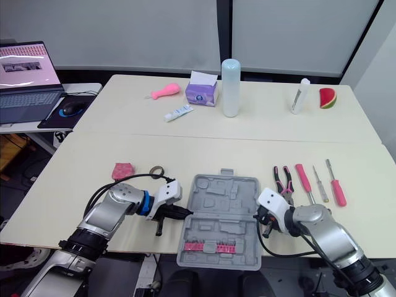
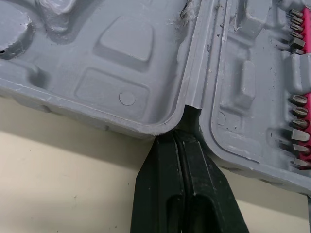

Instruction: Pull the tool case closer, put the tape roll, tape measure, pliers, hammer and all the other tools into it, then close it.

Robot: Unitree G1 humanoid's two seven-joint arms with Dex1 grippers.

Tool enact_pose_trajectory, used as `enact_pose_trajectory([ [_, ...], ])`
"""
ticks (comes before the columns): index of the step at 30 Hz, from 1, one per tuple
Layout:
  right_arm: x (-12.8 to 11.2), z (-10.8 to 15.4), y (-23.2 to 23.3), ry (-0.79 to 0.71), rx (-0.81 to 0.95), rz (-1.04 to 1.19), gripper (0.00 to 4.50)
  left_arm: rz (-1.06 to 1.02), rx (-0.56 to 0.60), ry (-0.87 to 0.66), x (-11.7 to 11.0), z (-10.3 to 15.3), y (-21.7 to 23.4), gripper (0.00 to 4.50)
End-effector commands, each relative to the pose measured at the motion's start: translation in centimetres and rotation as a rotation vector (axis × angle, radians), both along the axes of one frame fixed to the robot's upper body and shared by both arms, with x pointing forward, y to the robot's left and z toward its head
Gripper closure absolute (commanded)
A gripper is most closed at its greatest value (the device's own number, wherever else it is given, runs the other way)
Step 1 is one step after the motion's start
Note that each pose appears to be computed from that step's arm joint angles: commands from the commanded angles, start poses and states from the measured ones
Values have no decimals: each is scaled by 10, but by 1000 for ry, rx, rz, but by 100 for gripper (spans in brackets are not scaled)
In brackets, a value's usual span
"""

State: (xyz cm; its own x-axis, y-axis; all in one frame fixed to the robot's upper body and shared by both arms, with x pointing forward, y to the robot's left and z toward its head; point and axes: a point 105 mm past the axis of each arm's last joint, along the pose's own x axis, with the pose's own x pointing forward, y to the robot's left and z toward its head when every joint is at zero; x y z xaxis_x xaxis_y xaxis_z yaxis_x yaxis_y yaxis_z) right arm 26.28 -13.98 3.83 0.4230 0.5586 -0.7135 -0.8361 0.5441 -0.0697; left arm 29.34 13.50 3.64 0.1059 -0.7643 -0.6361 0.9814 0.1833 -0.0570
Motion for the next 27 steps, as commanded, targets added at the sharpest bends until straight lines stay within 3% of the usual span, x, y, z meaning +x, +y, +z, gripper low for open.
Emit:
enact_pose_trajectory([
  [1, -2, 2, 2, 5, 18, -2, 449, -10, 5, -7, 1, -1, -3, 450],
  [14, -5, 8, -22, -12, 24, -132, 449, 43, 17, -30, 7, 0, 12, 450],
  [18, -4, 24, -36, -114, 10, -158, 449, 80, -17, -63, 9, 11, 25, 450],
  [21, -5, 45, -46, -247, 18, -148, 449, 125, -119, -123, 8, 33, 40, 450],
  [27, -20, 87, -68, -458, 83, -154, 449, 360, -241, -287, 5, 68, 97, 450],
])
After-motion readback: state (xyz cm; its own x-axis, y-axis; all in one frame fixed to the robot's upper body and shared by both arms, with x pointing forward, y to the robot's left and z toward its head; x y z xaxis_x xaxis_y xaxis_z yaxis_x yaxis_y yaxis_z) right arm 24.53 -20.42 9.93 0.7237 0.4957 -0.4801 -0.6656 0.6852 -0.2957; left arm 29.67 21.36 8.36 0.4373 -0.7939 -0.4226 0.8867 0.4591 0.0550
